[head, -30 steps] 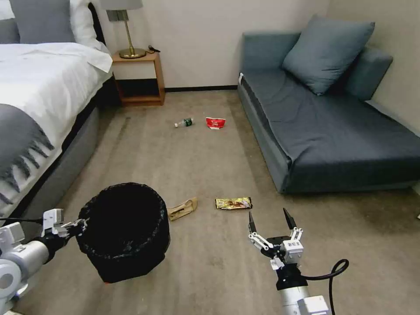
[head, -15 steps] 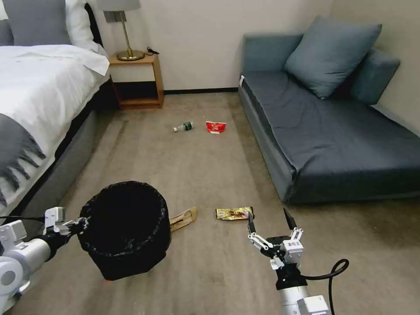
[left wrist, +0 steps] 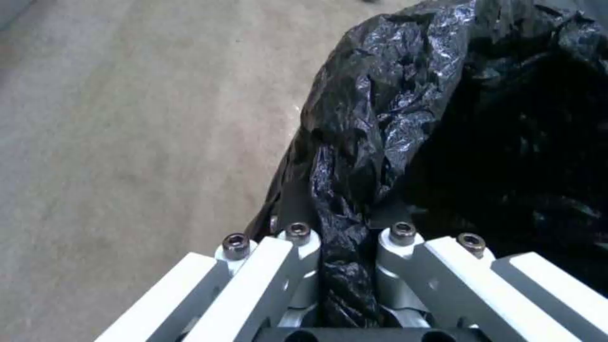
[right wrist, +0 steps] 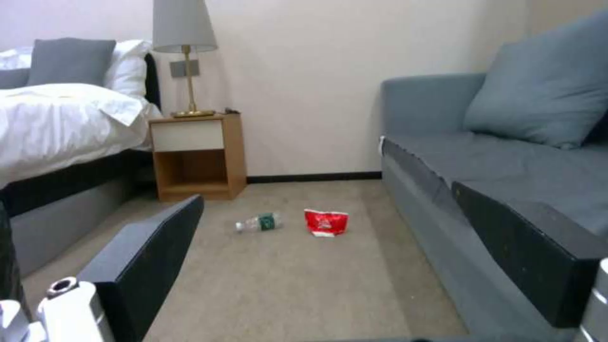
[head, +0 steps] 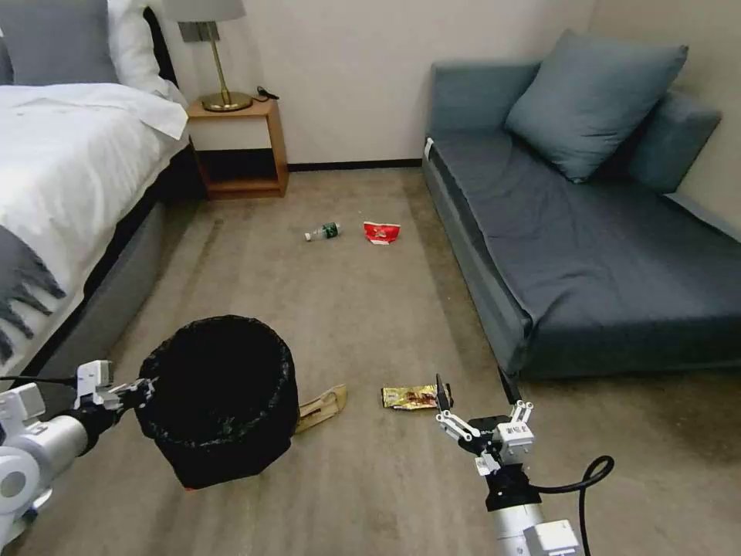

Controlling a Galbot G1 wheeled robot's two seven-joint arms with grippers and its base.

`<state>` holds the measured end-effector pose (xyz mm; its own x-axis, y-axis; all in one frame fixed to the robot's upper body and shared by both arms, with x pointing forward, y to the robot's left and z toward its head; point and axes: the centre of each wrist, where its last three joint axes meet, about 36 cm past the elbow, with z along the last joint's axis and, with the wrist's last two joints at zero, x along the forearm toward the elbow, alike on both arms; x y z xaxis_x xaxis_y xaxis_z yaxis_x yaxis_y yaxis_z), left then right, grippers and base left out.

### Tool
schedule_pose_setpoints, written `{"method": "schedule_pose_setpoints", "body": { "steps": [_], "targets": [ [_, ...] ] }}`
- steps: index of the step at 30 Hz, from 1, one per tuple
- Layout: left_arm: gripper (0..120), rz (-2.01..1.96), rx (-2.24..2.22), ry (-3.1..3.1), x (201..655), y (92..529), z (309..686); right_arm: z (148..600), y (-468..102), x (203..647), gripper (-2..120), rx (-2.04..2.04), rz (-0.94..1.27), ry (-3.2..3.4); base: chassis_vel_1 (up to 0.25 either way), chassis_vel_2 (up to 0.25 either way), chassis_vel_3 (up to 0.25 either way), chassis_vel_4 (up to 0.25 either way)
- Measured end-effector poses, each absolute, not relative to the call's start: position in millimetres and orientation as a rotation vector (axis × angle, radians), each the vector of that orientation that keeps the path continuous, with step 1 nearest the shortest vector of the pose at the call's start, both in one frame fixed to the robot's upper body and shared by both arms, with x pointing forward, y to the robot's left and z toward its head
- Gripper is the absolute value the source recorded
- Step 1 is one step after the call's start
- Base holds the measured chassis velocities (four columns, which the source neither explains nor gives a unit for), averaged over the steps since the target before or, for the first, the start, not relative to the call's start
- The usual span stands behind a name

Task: Pick up the trash bin, then pick up the garbage on the floor and place it into the trash bin.

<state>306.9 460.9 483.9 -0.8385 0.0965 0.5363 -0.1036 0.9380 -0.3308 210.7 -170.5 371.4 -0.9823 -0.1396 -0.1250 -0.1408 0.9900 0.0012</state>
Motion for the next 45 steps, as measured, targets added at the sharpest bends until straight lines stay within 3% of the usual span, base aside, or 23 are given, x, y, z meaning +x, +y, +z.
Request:
{"method": "schedule_pose_setpoints", "body": {
  "steps": [30,35,43,45],
  "targets": [
    [7,0.5,-0.003,-2.534,324,466,483,363,-166,207,100,-0.256,-0.048,3.049,-0.104,0.102,0.104,-0.101],
    [7,0.505,-0.011,-2.534,328,464,482,354,-171,205,100,-0.319,-0.148,3.089,-0.062,0.062,0.036,-0.075],
    [7,0.517,-0.018,-2.524,334,463,476,313,-214,207,100,-0.741,-0.56,3.174,0.0,0.0,0.0,0.0],
    [7,0.516,-0.017,-2.524,334,463,476,311,-216,208,100,-0.756,-0.576,3.175,0.0,0.0,0.0,0.0]
  ]
}}
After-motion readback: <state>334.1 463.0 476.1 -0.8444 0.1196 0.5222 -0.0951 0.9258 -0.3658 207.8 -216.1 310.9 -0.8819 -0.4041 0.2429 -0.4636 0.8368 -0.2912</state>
